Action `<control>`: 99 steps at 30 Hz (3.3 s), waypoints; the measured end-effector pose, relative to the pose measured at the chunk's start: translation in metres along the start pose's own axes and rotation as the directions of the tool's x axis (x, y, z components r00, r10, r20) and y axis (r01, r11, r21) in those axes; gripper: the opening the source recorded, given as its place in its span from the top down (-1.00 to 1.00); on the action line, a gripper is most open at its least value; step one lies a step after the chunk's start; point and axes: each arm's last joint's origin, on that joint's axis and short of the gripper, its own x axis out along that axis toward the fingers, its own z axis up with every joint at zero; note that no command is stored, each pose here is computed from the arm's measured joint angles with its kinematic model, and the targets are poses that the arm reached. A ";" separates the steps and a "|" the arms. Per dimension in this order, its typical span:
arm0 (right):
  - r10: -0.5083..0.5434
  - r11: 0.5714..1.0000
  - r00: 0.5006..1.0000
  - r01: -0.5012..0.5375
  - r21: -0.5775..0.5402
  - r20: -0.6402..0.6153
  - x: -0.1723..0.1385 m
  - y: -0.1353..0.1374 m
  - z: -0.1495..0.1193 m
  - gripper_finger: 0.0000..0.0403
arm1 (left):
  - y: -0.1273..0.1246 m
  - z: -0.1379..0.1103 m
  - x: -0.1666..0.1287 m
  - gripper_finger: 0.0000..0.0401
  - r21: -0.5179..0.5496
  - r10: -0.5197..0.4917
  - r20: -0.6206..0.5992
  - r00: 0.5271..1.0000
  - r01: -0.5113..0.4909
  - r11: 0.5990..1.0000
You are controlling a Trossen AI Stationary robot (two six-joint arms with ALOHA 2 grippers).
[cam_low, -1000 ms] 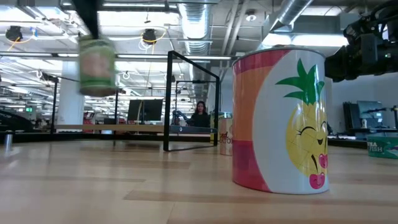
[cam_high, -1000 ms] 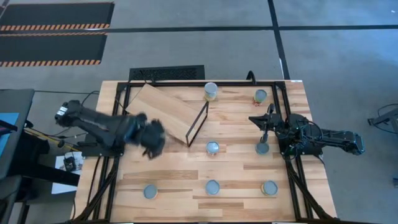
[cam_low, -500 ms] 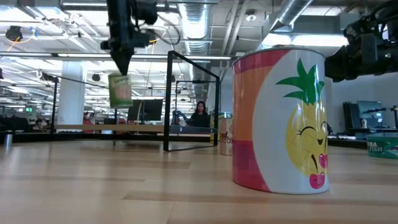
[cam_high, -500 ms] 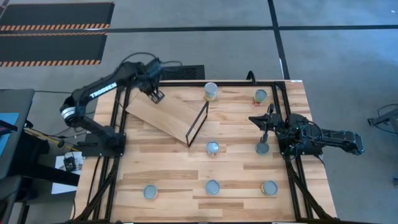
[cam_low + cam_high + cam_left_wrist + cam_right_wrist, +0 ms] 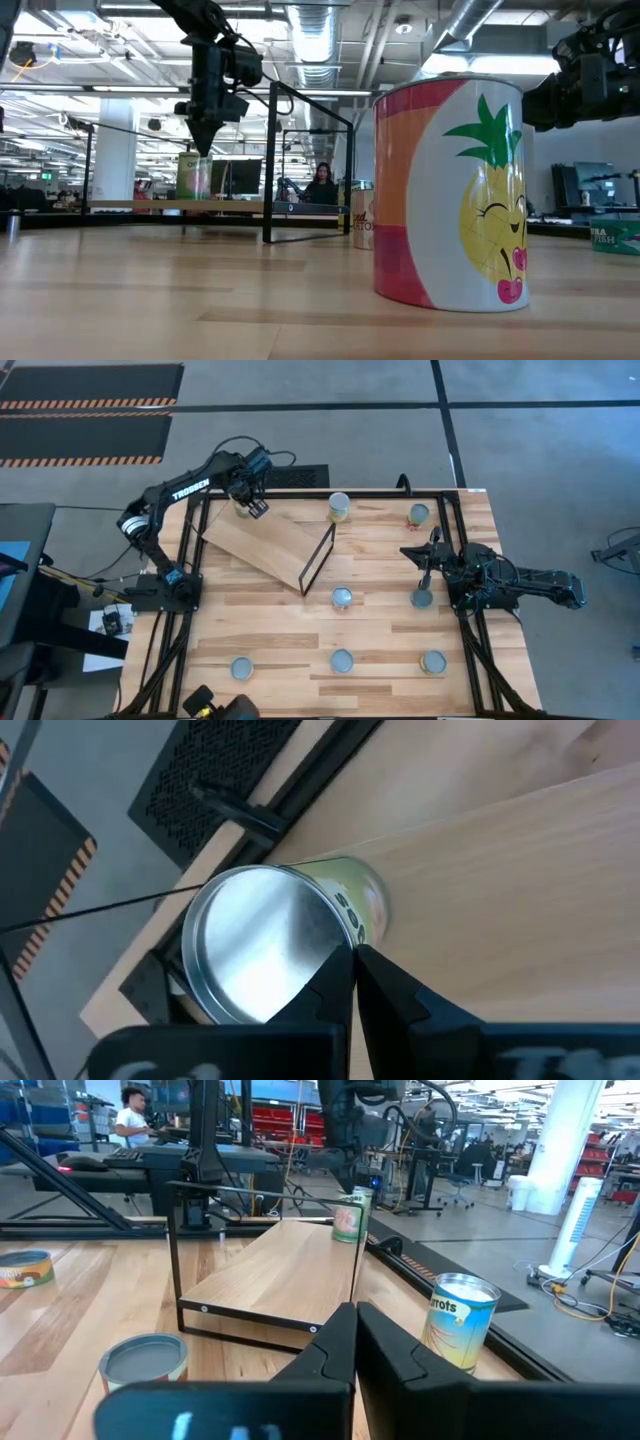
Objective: Pick and place cans onto a shelf
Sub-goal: Put the canned oranges on the shelf, then put the canned spaghetti sauce on the shelf
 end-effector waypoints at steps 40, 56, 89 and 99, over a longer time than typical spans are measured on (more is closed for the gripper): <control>0.000 1.000 1.000 0.000 0.000 0.000 0.000 0.000 0.000 0.86 | 0.008 -0.001 0.003 0.80 0.005 0.001 -0.023 1.000 -0.001 1.000; 0.000 1.000 1.000 0.000 0.000 0.000 0.000 0.000 0.000 0.86 | 0.007 -0.005 0.003 0.79 0.008 -0.005 -0.062 0.998 0.006 1.000; 0.001 1.000 1.000 -0.001 0.000 0.000 0.000 0.000 0.000 0.86 | -0.083 -0.146 -0.045 0.80 0.380 -0.432 0.886 0.171 0.266 0.886; 0.001 1.000 1.000 -0.001 0.000 0.000 0.000 0.000 0.000 0.86 | -0.098 -0.182 0.022 0.86 0.421 -0.451 0.890 0.068 0.260 0.869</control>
